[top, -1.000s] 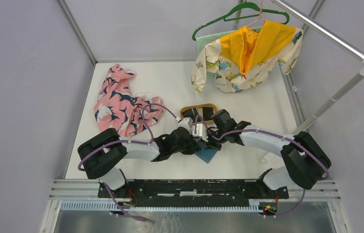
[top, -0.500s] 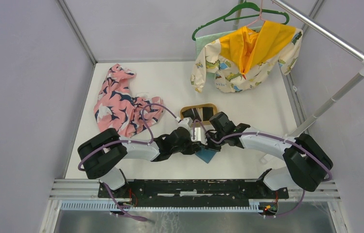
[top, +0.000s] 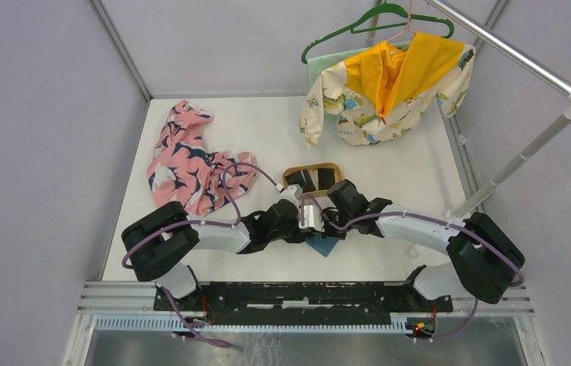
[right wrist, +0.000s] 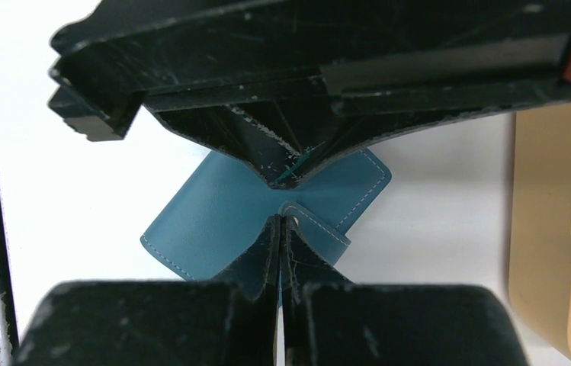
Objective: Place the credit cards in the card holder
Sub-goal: Close the card holder at the center of the board.
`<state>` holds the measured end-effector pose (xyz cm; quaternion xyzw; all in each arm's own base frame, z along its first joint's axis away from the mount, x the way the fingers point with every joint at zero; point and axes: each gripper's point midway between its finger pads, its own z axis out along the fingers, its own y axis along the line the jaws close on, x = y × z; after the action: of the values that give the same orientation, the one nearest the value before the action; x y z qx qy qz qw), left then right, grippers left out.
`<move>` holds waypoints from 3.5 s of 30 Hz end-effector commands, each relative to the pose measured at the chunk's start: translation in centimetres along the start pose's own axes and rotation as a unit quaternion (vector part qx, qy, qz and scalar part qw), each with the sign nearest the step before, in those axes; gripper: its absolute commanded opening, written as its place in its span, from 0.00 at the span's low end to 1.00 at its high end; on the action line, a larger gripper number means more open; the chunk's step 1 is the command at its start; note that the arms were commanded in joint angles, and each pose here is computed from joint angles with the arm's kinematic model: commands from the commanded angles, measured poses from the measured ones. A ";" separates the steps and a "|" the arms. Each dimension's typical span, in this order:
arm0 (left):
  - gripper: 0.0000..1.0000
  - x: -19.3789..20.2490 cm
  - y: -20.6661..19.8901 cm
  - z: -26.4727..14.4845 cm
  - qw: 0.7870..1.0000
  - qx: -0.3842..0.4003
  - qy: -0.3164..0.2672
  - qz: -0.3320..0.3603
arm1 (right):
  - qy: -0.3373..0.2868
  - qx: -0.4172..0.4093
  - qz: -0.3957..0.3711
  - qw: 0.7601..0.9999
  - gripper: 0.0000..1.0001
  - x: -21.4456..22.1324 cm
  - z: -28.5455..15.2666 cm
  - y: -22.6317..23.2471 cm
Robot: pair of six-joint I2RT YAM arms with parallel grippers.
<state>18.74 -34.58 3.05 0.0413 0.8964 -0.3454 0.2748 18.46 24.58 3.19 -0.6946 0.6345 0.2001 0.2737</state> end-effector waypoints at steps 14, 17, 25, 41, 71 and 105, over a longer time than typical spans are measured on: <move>0.02 -0.3 0.5 -0.5 1.000 -0.007 -0.011 0.020 | 0.115 -0.048 0.010 0.992 0.00 6.7 -0.3 5.0; 0.02 -0.3 0.3 -0.6 1.000 -0.002 -0.010 0.020 | 0.121 -0.051 0.007 0.991 0.00 7.0 -0.3 5.2; 0.02 -0.4 -0.3 -0.6 1.000 0.012 -0.011 0.018 | 0.120 -0.042 -0.003 0.992 0.00 6.5 -0.3 4.7; 0.02 -0.9 -1.9 -1.2 0.999 0.048 -0.020 0.012 | 0.094 -0.023 0.017 0.995 0.00 3.9 0.3 2.0; 0.02 -0.7 -2.4 2.4 0.995 0.093 -0.001 -0.047 | 0.085 -0.027 0.021 0.996 0.00 3.9 0.1 2.1; 0.02 9.9 7.1 2.1 0.993 -0.005 0.088 -0.077 | 0.167 -0.028 0.000 0.986 0.00 3.4 0.6 -0.3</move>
<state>19.70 -37.12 2.36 -0.0252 0.8188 -0.4956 0.2887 18.55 24.07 2.61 -0.7171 0.6557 0.1503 0.1822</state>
